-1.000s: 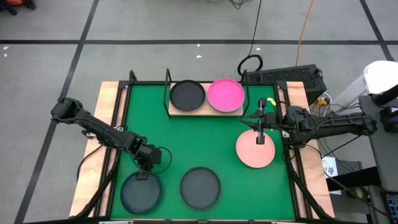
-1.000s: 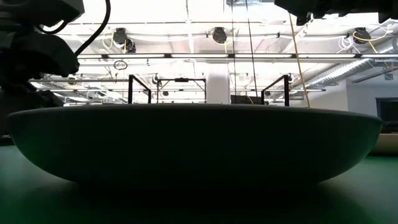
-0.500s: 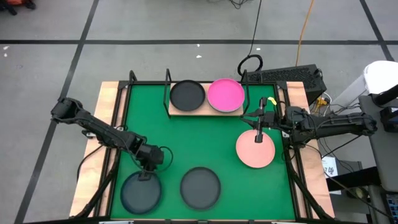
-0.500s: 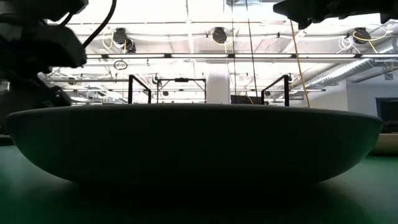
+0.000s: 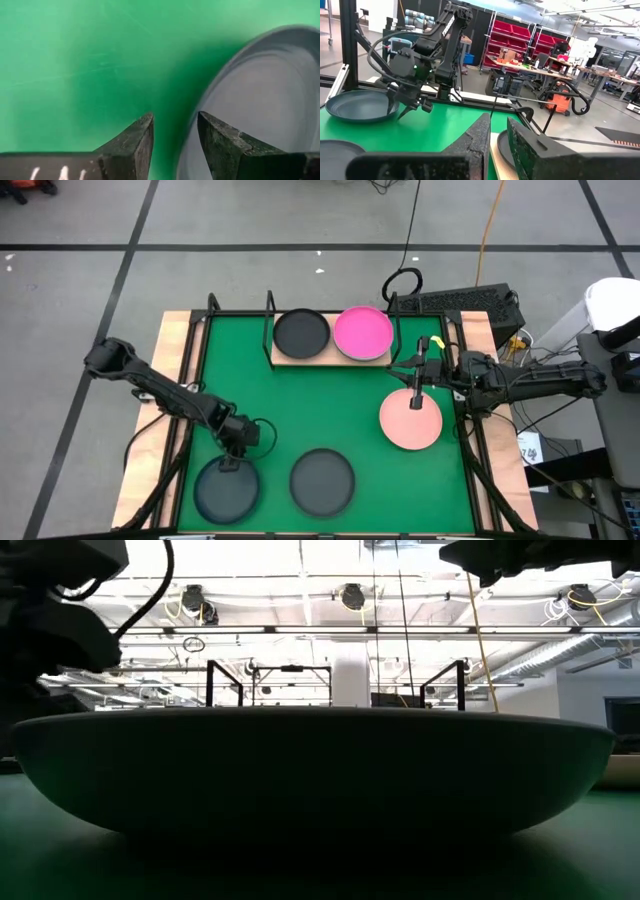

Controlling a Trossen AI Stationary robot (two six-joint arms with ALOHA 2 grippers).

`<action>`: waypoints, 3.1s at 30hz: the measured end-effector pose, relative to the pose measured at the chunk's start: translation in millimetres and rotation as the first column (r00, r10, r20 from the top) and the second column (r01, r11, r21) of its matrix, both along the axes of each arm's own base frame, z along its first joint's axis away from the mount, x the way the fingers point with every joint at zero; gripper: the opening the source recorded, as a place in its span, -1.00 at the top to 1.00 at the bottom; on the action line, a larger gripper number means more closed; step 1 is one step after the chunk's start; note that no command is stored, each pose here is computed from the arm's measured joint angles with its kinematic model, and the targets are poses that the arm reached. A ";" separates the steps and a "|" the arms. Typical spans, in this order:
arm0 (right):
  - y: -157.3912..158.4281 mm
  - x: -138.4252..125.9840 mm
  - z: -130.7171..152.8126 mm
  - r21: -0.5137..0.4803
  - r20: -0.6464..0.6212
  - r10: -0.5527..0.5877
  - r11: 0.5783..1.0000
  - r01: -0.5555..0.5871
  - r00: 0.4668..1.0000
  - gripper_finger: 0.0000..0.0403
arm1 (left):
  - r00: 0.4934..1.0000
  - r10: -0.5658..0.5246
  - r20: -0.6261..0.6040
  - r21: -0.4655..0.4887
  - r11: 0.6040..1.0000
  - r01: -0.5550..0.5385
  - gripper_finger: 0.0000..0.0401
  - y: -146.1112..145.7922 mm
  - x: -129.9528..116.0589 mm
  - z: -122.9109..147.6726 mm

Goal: Place and stack plates onto a shelf
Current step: Stack the dark blue plate on top of the black plate on the shelf, then stack the light orange plate on top of the dark blue plate on the shelf

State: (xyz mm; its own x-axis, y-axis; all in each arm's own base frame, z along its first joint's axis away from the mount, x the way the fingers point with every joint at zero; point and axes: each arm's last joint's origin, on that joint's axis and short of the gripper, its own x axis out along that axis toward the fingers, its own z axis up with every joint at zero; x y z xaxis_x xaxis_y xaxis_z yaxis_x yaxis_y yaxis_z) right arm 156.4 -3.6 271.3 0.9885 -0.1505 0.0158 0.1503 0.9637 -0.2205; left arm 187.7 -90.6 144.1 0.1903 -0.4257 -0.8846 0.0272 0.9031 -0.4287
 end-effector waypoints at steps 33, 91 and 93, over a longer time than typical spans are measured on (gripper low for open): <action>-0.4 0.0 1.0 -0.038 0.004 -0.006 0.999 0.006 1.000 0.75 | 0.659 0.045 0.751 0.391 0.774 -0.498 0.95 191.3 34.1 174.6; -3.4 2.2 -7.2 0.016 -0.077 -0.105 0.994 0.106 0.991 0.73 | 0.749 0.308 0.586 0.423 0.672 -0.608 0.28 332.1 75.6 233.6; -3.1 4.7 -6.8 0.024 -0.124 -0.102 0.994 0.106 0.987 0.70 | 0.692 0.271 0.669 0.395 0.660 -0.639 0.28 313.8 66.6 255.9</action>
